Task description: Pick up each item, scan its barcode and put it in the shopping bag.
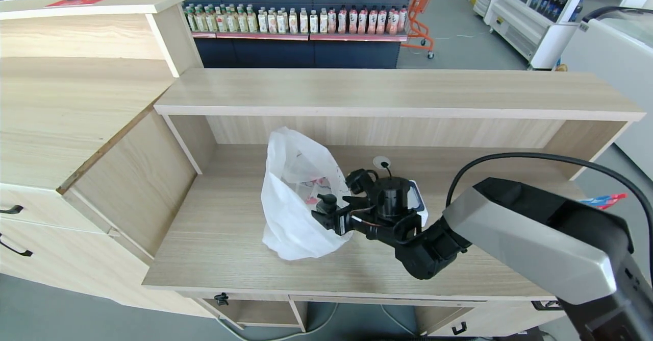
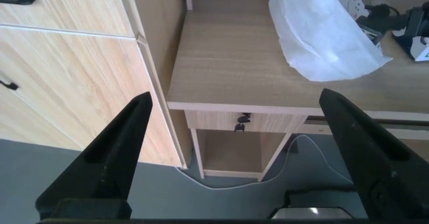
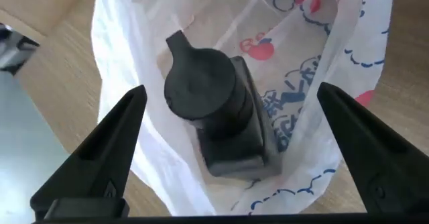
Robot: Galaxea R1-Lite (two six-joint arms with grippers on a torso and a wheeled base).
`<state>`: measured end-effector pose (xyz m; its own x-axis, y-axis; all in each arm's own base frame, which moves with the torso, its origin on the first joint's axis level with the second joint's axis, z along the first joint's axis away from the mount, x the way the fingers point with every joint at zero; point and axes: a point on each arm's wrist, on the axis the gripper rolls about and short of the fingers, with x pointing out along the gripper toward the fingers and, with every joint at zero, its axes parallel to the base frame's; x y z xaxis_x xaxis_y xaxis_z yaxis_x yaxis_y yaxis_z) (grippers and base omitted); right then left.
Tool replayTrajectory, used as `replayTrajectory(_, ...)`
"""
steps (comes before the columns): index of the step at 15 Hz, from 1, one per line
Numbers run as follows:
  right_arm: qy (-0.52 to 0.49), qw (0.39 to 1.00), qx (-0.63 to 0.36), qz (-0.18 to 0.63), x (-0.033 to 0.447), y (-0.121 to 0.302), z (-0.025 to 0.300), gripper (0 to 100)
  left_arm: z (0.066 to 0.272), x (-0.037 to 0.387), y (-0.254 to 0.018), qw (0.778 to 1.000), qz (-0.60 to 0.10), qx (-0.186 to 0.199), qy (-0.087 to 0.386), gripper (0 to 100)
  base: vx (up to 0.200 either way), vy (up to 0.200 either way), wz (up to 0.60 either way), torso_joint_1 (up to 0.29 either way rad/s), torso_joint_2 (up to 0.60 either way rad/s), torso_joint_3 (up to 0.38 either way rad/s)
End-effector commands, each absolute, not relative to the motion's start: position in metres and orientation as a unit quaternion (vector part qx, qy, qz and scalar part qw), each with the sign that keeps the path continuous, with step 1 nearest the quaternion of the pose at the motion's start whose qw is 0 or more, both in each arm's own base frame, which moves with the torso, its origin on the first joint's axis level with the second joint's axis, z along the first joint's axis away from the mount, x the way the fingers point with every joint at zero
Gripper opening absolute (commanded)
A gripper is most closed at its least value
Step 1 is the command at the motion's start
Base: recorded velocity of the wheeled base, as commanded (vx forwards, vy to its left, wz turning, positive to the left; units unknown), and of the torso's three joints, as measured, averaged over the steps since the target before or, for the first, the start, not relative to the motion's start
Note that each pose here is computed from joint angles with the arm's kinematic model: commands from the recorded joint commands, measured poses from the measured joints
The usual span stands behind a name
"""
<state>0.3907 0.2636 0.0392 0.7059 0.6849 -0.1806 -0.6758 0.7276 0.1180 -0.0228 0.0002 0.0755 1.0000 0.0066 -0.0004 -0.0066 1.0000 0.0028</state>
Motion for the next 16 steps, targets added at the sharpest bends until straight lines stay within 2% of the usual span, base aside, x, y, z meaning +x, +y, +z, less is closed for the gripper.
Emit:
replayTrajectory(1, 0.12, 0.923, 0.105, 0.351, 0.385, 0.248, 0.083, 100, 0.075, -0.023, 0.0, 1.0, 0.003, 0.002, 0.0, 100, 0.0, 0.0, 0.0, 0.0, 0.0, 0.0)
replayTrajectory(3, 0.159, 0.917, 0.157, 0.33, 0.373, 0.229, 0.106, 100, 0.075, -0.023, 0.0, 1.0, 0.003, 0.002, 0.0, 100, 0.0, 0.0, 0.0, 0.0, 0.0, 0.0)
replayTrajectory(5, 0.197, 0.92, 0.17, 0.292, 0.349, 0.187, 0.123, 100, 0.075, -0.023, 0.0, 1.0, 0.004, 0.002, 0.0, 100, 0.0, 0.0, 0.0, 0.0, 0.0, 0.0)
replayTrajectory(9, 0.192, 0.928, 0.18, 0.265, 0.298, 0.121, 0.153, 100, 0.075, -0.023, 0.0, 1.0, 0.003, 0.002, 0.0, 100, 0.0, 0.0, 0.0, 0.0, 0.0, 0.0)
replayTrajectory(11, 0.154, 0.958, 0.1, 0.219, 0.264, 0.071, 0.18, 100, 0.075, -0.023, 0.0, 1.0, 0.004, 0.002, 0.0, 100, 0.0, 0.0, 0.0, 0.0, 0.0, 0.0)
replayTrajectory(13, 0.144, 0.978, 0.026, 0.147, 0.237, 0.036, 0.191, 100, 0.075, -0.023, 0.0, 1.0, 0.003, 0.002, 0.0, 100, 0.0, 0.0, 0.0, 0.0, 0.0, 0.0)
replayTrajectory(16, 0.135, 0.985, 0.023, 0.103, 0.215, 0.022, 0.195, 100, 0.075, -0.023, 0.0, 1.0, 0.003, 0.002, 0.0, 100, 0.0, 0.0, 0.0, 0.0, 0.0, 0.0)
